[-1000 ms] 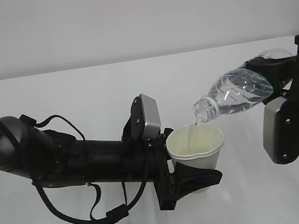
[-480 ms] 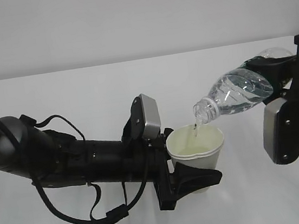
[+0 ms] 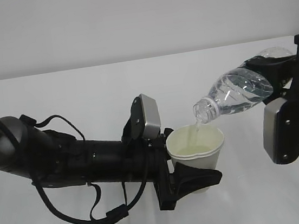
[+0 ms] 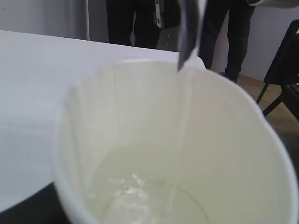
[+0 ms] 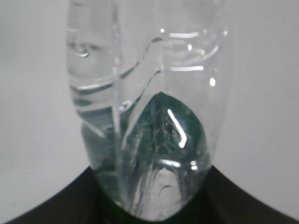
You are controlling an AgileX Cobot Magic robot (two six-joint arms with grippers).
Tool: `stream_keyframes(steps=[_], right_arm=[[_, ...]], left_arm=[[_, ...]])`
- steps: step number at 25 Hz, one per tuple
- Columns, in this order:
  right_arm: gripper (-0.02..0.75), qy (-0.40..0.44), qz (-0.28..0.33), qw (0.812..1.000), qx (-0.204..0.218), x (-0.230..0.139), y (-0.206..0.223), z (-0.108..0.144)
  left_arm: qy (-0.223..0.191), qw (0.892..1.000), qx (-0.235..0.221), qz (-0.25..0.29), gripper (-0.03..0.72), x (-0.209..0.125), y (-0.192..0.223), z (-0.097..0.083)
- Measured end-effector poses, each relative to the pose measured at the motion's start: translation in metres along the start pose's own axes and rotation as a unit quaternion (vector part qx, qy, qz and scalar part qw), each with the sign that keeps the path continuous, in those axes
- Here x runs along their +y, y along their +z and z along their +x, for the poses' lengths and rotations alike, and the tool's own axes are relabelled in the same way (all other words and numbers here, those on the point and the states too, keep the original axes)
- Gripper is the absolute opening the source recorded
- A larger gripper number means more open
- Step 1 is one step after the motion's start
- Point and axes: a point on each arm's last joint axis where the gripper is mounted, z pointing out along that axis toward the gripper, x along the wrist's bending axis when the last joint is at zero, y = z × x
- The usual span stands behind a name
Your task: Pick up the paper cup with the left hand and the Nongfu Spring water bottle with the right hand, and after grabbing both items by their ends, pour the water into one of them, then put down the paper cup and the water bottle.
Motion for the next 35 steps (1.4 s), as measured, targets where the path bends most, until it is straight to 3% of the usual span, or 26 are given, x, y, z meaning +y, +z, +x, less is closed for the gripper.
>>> stream_keyframes(steps=[35], right_arm=[[0.321, -0.010, 0.000, 1.000, -0.007, 0.0000, -0.0001, -0.0014]], left_arm=[[0.000, 1.000, 0.000, 0.000, 0.471, 0.0000, 0.0000, 0.0000]])
